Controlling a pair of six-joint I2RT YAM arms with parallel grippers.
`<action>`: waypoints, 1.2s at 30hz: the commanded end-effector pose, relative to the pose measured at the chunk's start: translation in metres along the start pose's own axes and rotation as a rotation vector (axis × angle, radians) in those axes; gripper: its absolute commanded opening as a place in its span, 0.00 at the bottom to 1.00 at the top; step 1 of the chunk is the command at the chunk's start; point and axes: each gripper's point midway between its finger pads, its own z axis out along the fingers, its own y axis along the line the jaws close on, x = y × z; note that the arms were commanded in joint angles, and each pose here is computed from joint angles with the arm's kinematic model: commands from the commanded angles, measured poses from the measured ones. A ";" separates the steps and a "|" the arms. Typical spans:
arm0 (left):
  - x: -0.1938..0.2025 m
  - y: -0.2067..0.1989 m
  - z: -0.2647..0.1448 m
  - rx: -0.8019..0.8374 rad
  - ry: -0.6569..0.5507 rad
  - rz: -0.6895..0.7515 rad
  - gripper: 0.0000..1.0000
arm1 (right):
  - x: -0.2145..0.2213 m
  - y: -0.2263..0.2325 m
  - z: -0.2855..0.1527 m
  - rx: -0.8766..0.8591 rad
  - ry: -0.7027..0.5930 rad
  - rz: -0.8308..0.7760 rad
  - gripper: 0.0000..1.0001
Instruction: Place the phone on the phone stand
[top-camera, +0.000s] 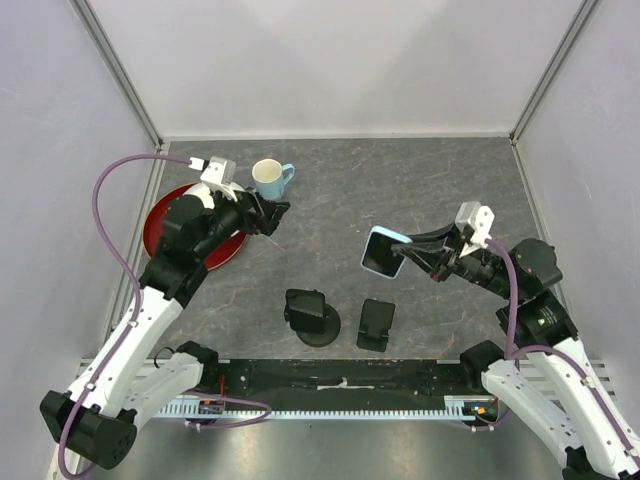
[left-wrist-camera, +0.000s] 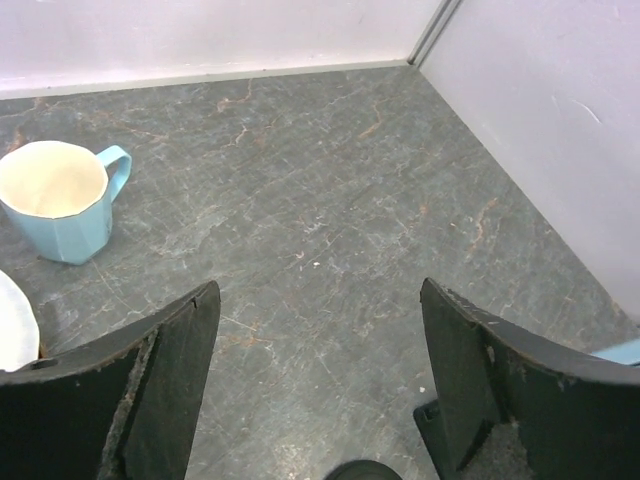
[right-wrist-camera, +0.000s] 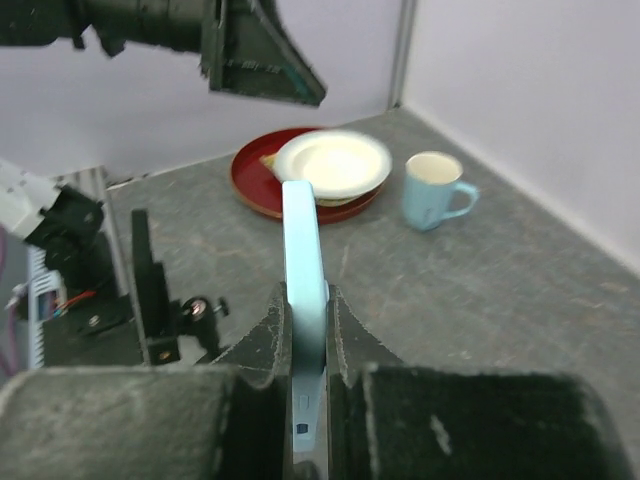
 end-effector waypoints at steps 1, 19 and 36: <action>-0.017 -0.017 -0.002 0.071 -0.052 -0.023 0.89 | 0.012 0.024 -0.003 -0.123 0.027 0.077 0.00; -0.023 -0.029 -0.016 0.136 -0.112 0.018 0.90 | 0.091 0.029 -0.019 -0.076 0.217 0.262 0.00; -0.017 -0.048 -0.016 0.250 -0.078 0.029 0.87 | 0.099 0.043 -0.020 -0.144 0.103 0.268 0.00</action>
